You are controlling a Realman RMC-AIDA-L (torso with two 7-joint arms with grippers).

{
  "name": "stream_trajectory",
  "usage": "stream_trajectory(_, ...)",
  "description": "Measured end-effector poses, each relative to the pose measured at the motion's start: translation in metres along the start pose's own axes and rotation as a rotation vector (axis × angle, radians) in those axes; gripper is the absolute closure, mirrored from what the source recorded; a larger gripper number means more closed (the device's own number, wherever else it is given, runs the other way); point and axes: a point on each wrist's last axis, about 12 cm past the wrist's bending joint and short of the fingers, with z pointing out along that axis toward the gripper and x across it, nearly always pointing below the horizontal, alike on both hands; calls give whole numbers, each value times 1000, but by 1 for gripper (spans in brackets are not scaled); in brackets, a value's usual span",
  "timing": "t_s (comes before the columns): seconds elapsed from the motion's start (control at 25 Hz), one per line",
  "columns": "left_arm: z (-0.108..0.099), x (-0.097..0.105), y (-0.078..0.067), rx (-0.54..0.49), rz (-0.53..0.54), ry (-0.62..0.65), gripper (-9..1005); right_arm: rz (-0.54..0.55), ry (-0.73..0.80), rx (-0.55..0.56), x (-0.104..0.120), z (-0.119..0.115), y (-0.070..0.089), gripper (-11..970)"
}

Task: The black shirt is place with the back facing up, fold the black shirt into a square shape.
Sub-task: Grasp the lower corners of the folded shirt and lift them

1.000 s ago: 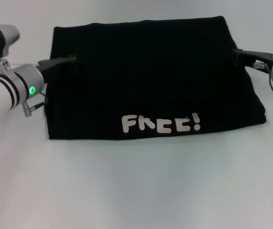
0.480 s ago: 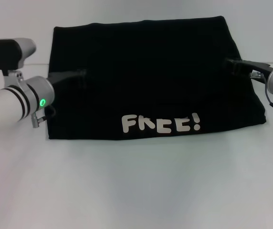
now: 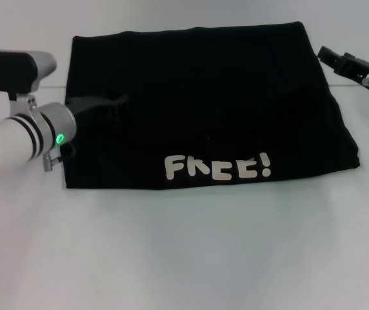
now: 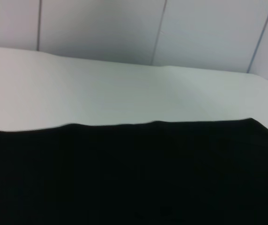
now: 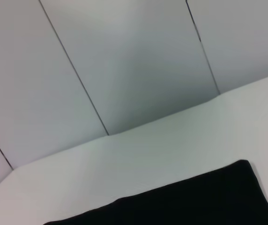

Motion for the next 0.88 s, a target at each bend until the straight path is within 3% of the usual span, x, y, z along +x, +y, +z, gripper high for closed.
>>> stream_trajectory(0.24, -7, -11, 16, -30, -23, -11, 529, -4, -2, -18, -2, -3, -3, 329)
stream_trajectory(0.48, -22, -18, 25, 21, -6, 17, 429, 13, -17, -53, -7, -10, -9, 333)
stream_trajectory(0.88, -72, 3, 46, 155, -130, 48, 429, 78, 15, -321, -7, -56, -20, 333)
